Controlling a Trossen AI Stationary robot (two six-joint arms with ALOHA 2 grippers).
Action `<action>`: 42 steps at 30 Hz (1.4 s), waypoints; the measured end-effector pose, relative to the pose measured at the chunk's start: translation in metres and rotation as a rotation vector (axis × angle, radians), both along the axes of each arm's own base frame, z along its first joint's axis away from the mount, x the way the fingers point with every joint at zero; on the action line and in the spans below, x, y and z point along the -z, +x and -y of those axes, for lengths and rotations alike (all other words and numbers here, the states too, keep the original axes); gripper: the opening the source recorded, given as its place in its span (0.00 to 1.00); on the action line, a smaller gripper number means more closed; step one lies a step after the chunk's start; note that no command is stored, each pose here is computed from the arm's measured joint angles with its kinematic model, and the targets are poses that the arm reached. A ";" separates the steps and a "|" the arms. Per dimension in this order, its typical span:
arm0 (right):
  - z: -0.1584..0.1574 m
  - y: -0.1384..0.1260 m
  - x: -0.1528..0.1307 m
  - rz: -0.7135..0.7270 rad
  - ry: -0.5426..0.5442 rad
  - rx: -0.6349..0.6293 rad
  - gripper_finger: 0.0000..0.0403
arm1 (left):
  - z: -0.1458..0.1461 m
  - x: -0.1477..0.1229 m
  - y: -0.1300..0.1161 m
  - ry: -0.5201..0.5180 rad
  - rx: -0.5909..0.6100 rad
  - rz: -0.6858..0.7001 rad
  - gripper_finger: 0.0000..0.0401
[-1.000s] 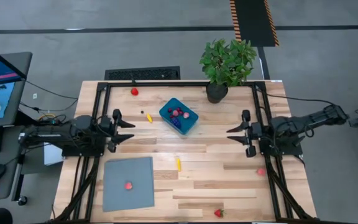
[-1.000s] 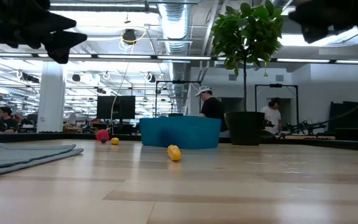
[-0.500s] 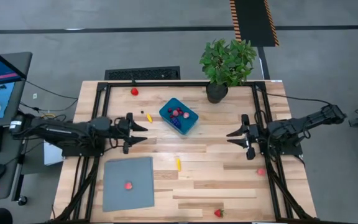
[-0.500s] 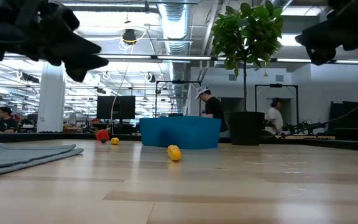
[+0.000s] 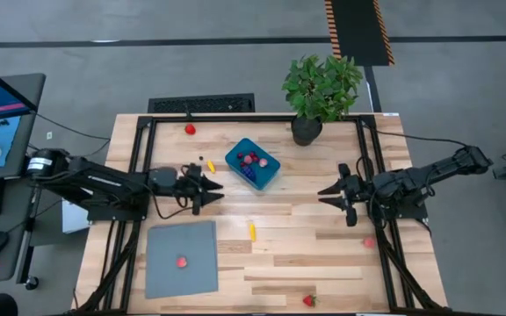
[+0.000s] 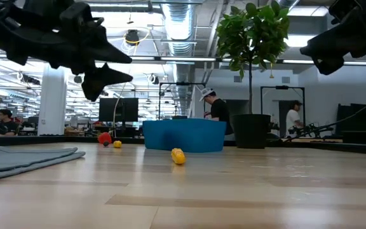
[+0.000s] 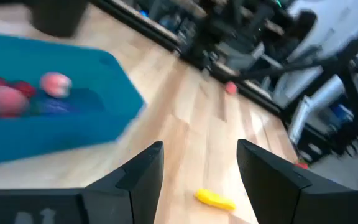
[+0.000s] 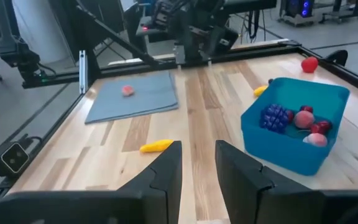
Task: Pick and placing Produce into tupperware
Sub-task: Put the bottom corn into the container
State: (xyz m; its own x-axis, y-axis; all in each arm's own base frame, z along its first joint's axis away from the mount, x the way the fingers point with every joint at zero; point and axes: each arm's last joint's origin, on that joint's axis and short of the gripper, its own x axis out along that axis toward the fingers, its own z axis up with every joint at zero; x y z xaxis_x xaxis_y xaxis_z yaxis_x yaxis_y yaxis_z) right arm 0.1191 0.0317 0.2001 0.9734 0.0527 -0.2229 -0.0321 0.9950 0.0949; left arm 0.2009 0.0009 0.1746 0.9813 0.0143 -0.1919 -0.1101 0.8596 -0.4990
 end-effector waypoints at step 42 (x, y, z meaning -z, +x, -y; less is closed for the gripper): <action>-0.001 -0.002 0.006 -0.074 0.067 -0.032 0.29 | 0.093 0.008 0.147 0.580 0.319 -0.640 0.39</action>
State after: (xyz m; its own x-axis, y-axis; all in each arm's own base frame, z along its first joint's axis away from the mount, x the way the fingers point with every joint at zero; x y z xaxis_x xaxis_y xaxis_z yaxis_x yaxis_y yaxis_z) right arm 0.1174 0.0328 0.1941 0.9519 0.1008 -0.2893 -0.0541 0.9848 0.1649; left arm 0.3477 -0.0922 0.1667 0.6643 0.0252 -0.7471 0.0681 0.9932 0.0941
